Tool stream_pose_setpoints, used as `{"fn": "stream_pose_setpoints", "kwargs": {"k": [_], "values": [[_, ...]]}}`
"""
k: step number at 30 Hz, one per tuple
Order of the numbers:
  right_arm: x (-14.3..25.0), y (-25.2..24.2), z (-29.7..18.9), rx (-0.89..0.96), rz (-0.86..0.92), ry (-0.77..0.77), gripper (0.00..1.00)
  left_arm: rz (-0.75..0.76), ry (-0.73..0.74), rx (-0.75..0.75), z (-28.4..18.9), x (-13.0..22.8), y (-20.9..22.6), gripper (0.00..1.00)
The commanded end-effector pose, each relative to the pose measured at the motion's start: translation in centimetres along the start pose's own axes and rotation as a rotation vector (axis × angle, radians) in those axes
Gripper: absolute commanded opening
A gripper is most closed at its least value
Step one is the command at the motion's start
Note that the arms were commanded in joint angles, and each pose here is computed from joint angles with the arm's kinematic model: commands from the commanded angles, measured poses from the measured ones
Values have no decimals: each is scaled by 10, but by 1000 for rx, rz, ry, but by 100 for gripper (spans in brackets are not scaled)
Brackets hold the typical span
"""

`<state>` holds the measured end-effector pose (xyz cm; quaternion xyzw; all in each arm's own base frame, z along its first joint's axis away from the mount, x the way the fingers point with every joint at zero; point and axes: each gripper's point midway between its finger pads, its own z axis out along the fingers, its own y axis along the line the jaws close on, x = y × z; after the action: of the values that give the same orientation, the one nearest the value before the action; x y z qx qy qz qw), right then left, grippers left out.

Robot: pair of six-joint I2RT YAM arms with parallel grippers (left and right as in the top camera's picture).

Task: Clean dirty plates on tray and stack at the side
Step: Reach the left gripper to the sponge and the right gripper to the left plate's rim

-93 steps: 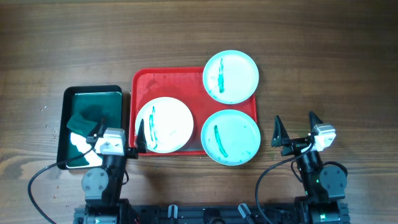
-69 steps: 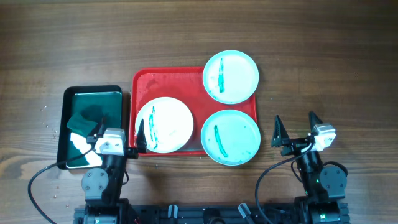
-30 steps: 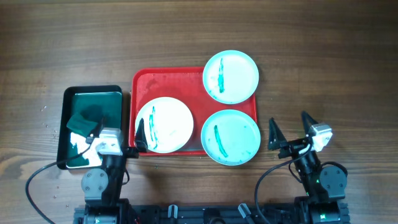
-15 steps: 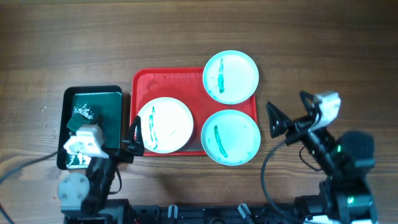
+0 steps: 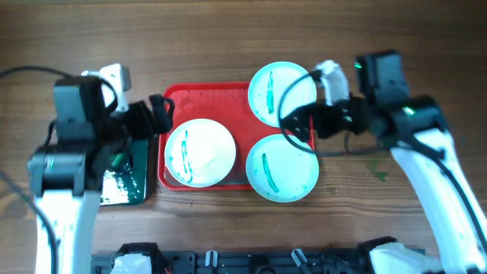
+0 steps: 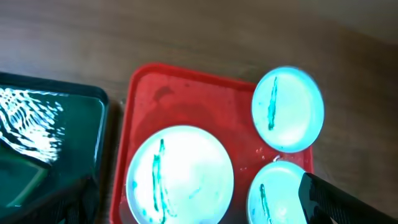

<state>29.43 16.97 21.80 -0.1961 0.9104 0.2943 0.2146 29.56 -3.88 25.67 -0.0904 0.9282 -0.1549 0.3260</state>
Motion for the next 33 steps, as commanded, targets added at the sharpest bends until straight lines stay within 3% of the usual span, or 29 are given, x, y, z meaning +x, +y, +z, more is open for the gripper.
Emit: {"fn": "stream_pose_setpoints", "kwargs": {"k": [1, 3, 7, 10, 11, 12, 14, 16, 19, 23, 31, 33], "values": [[-21, 31, 28, -272, 9, -1, 100, -15, 109, 8, 30, 5, 4, 100], [-28, 35, 55, -329, 6, 12, 100, -33, 177, -11, 49, 12, 11, 100], [-14, 27, 119, -146, 49, 105, 100, -43, 208, -21, 64, 13, 16, 100], [-6, 52, 149, -169, 7, 133, 100, -110, 200, -43, 64, 10, 24, 100], [-11, 56, 154, -174, -15, 113, 93, -164, 194, -56, 63, 9, 30, 100], [-14, 41, 161, -71, 32, 94, 73, -227, 186, -70, 62, 7, 36, 100], [-7, 15, 171, 93, 119, 99, 70, -297, 173, -84, 60, 4, 42, 99], [2, 11, 181, 119, 155, 125, 67, -294, 156, -113, 60, 1, 48, 98], [15, 5, 204, 166, 237, 152, 54, -400, 100, -303, 55, 0, 80, 98], [37, -8, 228, 255, 264, 199, 40, -464, 67, -372, 49, -3, 102, 96], [50, 4, 253, 241, 244, 218, 30, -542, 120, -444, 45, 11, 130, 95], [50, 5, 256, 256, 251, 206, 13, -542, 120, -443, 45, 11, 130, 95]]}}
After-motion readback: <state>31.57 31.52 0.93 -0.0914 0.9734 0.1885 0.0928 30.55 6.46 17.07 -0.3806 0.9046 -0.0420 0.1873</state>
